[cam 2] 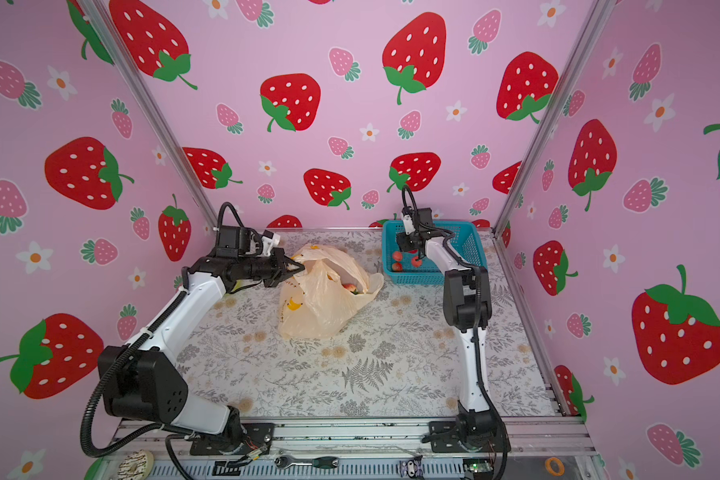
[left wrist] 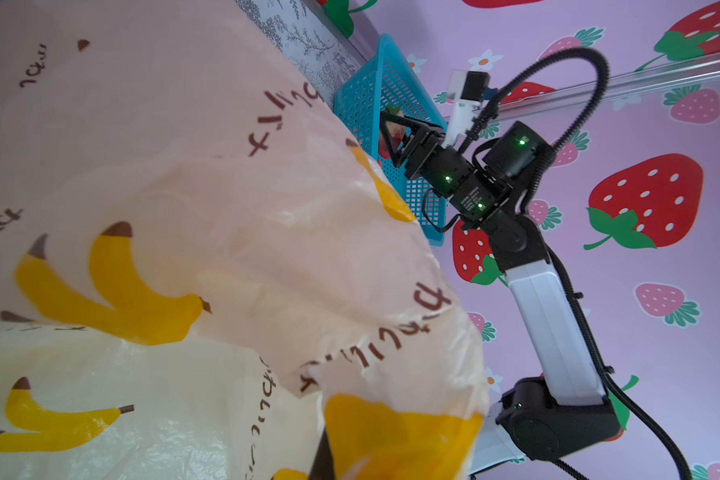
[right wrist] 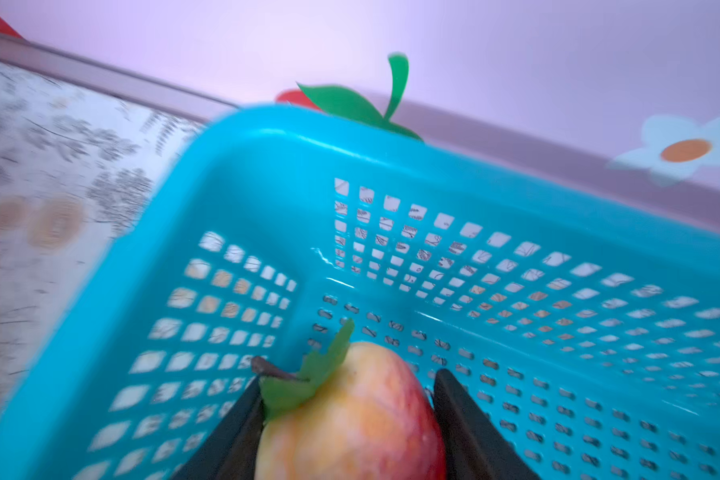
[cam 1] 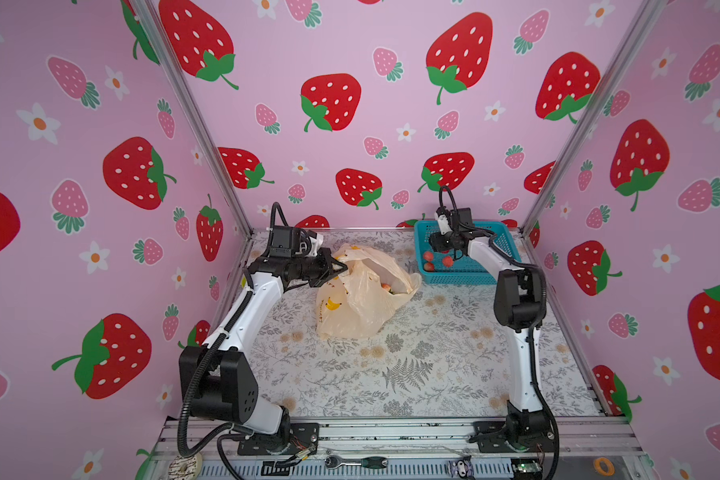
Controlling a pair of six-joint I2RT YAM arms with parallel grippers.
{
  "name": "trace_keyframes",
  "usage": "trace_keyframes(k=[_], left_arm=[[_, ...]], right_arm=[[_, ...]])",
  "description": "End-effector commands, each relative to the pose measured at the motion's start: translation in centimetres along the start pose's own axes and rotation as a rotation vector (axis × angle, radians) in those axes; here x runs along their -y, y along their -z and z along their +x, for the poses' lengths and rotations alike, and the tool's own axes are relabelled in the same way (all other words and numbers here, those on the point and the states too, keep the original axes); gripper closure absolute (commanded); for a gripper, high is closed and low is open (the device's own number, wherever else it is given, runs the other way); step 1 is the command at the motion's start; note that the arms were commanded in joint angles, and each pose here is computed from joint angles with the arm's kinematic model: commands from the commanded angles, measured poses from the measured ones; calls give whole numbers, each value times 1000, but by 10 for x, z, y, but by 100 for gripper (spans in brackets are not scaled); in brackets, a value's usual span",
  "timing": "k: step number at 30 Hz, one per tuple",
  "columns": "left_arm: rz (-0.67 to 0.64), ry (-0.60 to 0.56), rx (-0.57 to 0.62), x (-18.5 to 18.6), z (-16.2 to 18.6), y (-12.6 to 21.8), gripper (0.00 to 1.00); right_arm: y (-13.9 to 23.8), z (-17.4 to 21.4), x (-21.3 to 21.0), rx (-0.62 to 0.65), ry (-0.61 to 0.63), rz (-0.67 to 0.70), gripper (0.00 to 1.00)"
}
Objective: Place the fake fruits into the plastic bag and tie a complex knot
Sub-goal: 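Grasp a red-yellow peach in the basket with the right gripper, then carry the peach to the bag opening and release it inside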
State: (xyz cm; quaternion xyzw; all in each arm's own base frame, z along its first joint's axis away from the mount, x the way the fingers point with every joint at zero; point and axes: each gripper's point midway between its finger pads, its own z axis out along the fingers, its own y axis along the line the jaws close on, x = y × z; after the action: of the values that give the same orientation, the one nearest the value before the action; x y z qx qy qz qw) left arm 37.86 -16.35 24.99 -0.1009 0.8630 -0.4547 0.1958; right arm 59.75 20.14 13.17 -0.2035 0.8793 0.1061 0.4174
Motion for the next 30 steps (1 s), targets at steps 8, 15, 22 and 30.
trace_keyframes(k=[8, 15, 22, 30], left_arm=[[27, -15, 1, 9, 2, 4, 100], [30, -13, 1, 9, 2, 4, 100], [26, -12, 4, 9, 2, 4, 100], [31, -24, -11, 12, 7, 1, 100]], right_arm=[[144, -12, -72, 292, -170, -285, 64], [191, 80, -131, 230, -199, -386, 65], [203, 127, -207, 227, -148, -578, 65], [194, 64, -234, 450, -224, -626, 65]])
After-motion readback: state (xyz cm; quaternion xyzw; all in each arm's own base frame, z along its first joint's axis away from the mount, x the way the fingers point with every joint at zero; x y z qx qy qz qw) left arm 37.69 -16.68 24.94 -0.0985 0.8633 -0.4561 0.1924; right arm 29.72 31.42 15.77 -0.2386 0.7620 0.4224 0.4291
